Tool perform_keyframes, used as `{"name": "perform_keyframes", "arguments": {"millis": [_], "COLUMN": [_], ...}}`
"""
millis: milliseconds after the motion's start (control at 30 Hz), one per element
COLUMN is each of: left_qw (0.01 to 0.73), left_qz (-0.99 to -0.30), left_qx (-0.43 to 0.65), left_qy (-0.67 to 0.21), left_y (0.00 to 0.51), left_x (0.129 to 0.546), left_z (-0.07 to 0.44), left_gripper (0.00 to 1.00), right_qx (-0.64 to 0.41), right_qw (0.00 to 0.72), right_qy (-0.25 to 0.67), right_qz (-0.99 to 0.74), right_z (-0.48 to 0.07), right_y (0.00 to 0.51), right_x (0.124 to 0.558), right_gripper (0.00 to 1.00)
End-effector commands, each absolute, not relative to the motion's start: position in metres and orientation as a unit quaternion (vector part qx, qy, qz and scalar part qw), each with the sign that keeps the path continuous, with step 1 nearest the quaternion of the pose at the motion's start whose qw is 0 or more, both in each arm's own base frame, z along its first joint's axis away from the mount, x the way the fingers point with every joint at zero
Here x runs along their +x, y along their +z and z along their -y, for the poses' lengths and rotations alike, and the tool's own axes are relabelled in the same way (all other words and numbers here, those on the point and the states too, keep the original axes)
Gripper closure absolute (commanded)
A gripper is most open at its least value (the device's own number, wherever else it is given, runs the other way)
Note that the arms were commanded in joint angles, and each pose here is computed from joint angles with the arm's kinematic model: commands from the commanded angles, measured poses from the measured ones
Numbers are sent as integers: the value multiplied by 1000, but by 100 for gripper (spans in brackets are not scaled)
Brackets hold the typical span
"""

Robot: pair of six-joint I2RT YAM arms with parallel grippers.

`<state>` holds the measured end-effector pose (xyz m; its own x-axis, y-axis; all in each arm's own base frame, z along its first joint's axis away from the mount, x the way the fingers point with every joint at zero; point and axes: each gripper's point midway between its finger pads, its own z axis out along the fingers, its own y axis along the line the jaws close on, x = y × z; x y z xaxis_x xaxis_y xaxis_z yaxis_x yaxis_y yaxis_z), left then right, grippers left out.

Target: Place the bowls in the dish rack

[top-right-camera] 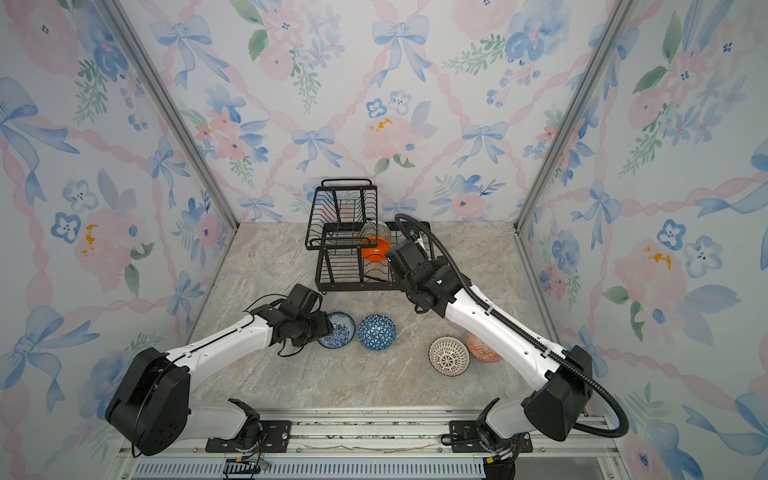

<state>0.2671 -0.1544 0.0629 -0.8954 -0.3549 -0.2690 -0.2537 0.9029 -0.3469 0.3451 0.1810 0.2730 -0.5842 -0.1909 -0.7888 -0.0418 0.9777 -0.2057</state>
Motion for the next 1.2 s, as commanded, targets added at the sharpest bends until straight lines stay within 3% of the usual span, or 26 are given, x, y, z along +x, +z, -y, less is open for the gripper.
{"name": "perform_keyframes", "arguments": {"millis": [0,433,600,733,1167], "left_qw": [166,153,147,146,205], "left_qz": [-963,-969,-972,-973,-959], "left_qx": [-149,-137,-130,-125,-141], "left_qy": [-149,-136,-130,-127,-134], "left_y": [63,53,48,47,79], "left_x": [267,272,273,274,288], "left_z": [151,150,150,151,134], "left_gripper": [40,65,79,96,100], "right_qx": [-63,-59,-50,-39,-35], "right_qw": [442,390,396,399,403], "right_qy": [-95,-127,-89,-61,-27], "right_qz": [-890,-910,-913,-914,-914], "right_z": [-177,-176,-183,-188,-201], "right_y": [270,260,257,256,262], "right_x": [338,341,339,337,341], "right_gripper": [3,3,3,3,3]}}
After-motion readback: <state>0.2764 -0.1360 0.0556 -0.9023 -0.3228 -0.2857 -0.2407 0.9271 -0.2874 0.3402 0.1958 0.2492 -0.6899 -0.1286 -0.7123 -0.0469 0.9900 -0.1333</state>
